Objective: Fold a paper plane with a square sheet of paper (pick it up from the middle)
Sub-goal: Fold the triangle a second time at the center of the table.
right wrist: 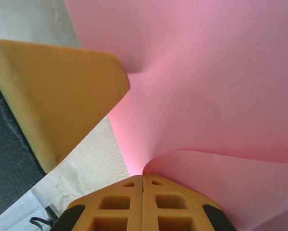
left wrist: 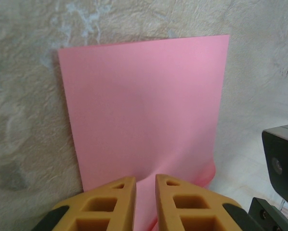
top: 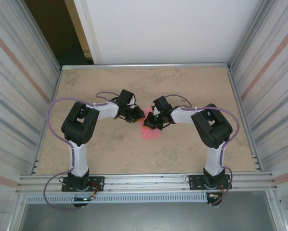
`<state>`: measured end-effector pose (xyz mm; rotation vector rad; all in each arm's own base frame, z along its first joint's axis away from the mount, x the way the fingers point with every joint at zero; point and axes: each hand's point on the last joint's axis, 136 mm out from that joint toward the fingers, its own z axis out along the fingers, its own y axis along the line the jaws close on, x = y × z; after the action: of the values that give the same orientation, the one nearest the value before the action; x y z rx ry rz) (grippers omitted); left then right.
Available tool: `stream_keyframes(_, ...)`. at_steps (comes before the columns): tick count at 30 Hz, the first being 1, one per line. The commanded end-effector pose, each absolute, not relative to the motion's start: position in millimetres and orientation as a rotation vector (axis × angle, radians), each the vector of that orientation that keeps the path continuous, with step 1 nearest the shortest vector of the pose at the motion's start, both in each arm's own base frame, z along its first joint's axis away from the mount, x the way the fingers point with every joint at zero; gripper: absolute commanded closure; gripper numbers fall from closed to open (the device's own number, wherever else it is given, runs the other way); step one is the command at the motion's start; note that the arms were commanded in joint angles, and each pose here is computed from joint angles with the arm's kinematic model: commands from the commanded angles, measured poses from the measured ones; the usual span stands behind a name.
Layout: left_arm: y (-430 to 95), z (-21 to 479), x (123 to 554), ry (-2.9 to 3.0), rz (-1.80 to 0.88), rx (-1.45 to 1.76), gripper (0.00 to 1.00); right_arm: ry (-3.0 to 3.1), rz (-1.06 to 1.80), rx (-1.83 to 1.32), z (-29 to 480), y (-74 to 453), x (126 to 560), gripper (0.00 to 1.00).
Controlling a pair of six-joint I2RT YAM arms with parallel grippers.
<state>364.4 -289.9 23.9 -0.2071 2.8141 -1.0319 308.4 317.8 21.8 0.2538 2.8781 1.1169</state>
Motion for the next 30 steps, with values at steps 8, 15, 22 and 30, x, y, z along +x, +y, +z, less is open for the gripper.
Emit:
stream_keyframes(8,-277.6,3.8,354.6,2.887,-0.975,-0.255,0.8,2.846,1.099,0.28,26.0,315.2,311.7,1.0)
stream_keyframes(15,-277.5,3.6,354.6,2.888,-0.974,-0.256,0.8,2.859,1.086,0.294,20.9,313.8,310.4,1.0)
stream_keyframes(22,-277.4,3.7,354.2,2.888,-0.975,-0.256,0.8,2.875,1.067,0.312,14.9,311.8,309.2,1.0)
stream_keyframes(30,-276.5,4.3,355.1,2.885,-0.976,-0.261,0.8,2.893,1.057,0.322,9.7,311.2,307.9,1.0)
